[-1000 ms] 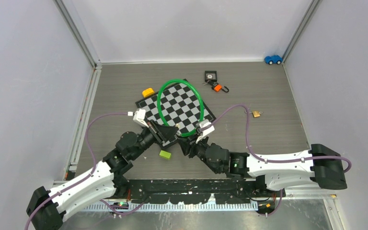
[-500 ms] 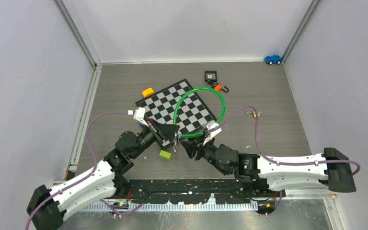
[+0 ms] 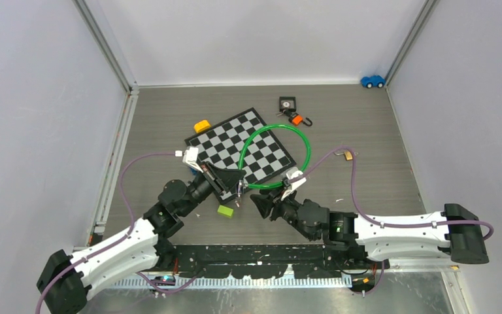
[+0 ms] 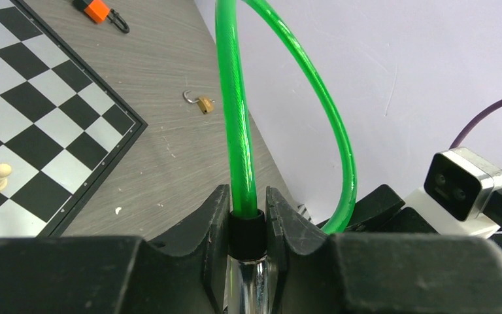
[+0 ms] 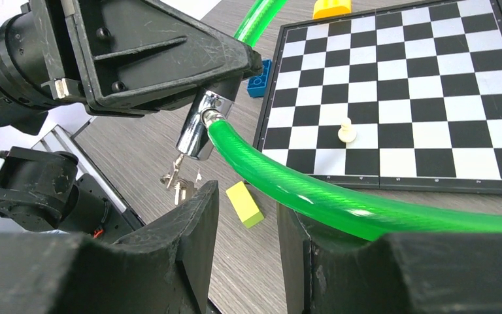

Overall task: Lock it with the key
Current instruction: Lock the lock.

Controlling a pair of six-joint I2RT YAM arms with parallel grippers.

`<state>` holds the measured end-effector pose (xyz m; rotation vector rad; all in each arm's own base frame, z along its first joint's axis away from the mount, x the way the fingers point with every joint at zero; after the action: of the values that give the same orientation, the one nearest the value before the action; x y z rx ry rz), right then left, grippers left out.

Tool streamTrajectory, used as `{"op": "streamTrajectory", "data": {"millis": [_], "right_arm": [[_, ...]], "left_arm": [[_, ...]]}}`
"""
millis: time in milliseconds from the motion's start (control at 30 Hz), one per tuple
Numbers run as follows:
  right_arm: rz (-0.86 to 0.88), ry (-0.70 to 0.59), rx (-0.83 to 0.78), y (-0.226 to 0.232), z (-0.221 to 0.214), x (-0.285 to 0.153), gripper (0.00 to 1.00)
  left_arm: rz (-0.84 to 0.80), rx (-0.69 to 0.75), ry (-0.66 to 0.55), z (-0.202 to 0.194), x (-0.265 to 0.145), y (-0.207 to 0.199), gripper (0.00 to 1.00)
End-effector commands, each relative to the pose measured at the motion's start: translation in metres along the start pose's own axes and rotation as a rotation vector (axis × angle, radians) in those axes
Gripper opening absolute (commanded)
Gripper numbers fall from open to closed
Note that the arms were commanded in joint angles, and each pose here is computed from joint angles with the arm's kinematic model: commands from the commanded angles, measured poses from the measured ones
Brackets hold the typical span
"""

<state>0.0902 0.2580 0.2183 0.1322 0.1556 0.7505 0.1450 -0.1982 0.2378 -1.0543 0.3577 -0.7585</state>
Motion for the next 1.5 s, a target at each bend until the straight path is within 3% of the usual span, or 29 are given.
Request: {"op": "streamTrajectory", "data": {"millis": [0, 333, 667, 1200, 1333, 1467], "right_arm": [[-0.015, -0.068, 0.084, -0.002, 0.003, -0.001, 0.44], [-0.002, 0.003, 0.211, -0.001, -0.035, -0.001, 0.43], [-0.153, 0.069, 0.397, -0.009, -0.062, 0.001, 0.44], [-0.045, 0.066, 0.465, 0.021, -0.022, 0.014, 0.51], [-0.031, 0.052, 0.573, 0.025, -0.019, 0.014, 0.51], [-0.002, 0.0, 0.785, 0.025, -0.025, 0.012, 0.53]], "left_arm": [[-0.127, -0.024, -0.035, 0.006, -0.001, -0.019, 0.0], [0.038, -0.02, -0.098, -0.003, -0.005, 0.025, 0.0], [0.198, 0.002, -0.08, -0.017, -0.005, 0.063, 0.0], [0.308, 0.024, -0.074, -0.017, -0.01, 0.07, 0.0], [0.335, 0.003, -0.088, -0.015, -0.011, 0.068, 0.0], [0.392, -0.043, -0.126, -0.01, -0.011, 0.065, 0.0]]}}
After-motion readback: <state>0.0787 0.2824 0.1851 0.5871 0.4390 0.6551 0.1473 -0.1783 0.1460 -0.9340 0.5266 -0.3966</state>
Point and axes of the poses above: each gripper's point midway between its finger pads, its own x axis out along the fingers, its own y axis along the line the jaws close on, z = x × y, the point moved 8 cm from there along -x, back along the fingers, and after that the axes turned 9 degrees about -x, right-handed, at the moved point
